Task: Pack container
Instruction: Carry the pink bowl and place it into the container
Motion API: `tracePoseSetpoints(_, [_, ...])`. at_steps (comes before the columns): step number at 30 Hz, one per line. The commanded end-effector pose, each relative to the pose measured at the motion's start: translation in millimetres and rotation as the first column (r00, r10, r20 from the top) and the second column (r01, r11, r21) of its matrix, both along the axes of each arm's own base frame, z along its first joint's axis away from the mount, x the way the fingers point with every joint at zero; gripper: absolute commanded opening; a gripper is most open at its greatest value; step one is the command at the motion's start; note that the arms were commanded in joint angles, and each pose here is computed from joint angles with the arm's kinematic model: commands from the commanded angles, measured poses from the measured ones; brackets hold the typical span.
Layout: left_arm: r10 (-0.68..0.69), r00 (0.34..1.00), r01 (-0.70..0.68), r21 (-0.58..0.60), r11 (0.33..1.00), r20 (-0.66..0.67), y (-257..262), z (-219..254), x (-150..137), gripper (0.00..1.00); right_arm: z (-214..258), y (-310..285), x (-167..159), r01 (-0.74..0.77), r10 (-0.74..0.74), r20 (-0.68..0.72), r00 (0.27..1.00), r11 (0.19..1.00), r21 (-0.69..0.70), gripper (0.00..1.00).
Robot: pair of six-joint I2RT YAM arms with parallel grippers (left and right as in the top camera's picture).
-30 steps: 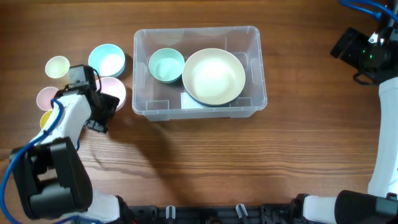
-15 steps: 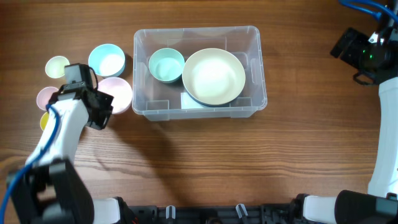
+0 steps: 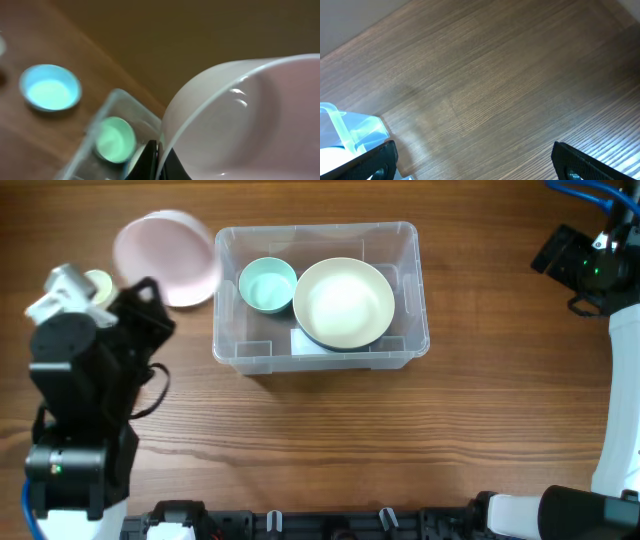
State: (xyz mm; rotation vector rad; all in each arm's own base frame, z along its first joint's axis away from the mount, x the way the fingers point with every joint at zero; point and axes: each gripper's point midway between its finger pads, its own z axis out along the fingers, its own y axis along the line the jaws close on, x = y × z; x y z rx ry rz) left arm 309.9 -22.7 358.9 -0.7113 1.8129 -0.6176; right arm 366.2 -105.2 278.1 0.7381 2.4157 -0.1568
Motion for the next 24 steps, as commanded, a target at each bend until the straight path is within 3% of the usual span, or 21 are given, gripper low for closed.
tracePoseSetpoints(1, [-0.089, 0.994, 0.097, 0.137, 0.986, -0.061, -34, -21, 25, 0.04, -2, 0, 1, 0.004, -0.004, 0.001, 1.000, 1.000, 0.009, 1.00])
tracePoseSetpoints(6, [-0.190, 0.954, 0.247, 0.246, 0.937, -0.232, -84, -67, 78, 0.04, -2, 0, 1, 0.004, -0.004, 0.000, 1.000, 1.000, 0.009, 1.00])
tracePoseSetpoints(12, [-0.157, 0.894, 0.283, 0.256, 0.925, -0.420, -97, -141, 135, 0.04, -2, 0, 1, 0.004, -0.004, 0.001, 1.000, 1.000, 0.009, 1.00])
tracePoseSetpoints(18, [-0.115, 0.821, 0.302, 0.255, 0.919, -0.559, -96, -209, 144, 0.04, -2, 0, 1, 0.004, -0.004, 0.001, 1.000, 1.000, 0.009, 1.00])
tracePoseSetpoints(24, [0.001, 0.794, 0.247, 0.323, 0.913, -0.608, -77, -233, 142, 0.04, -2, 0, 1, 0.004, -0.004, 0.000, 1.000, 1.000, 0.009, 1.00])
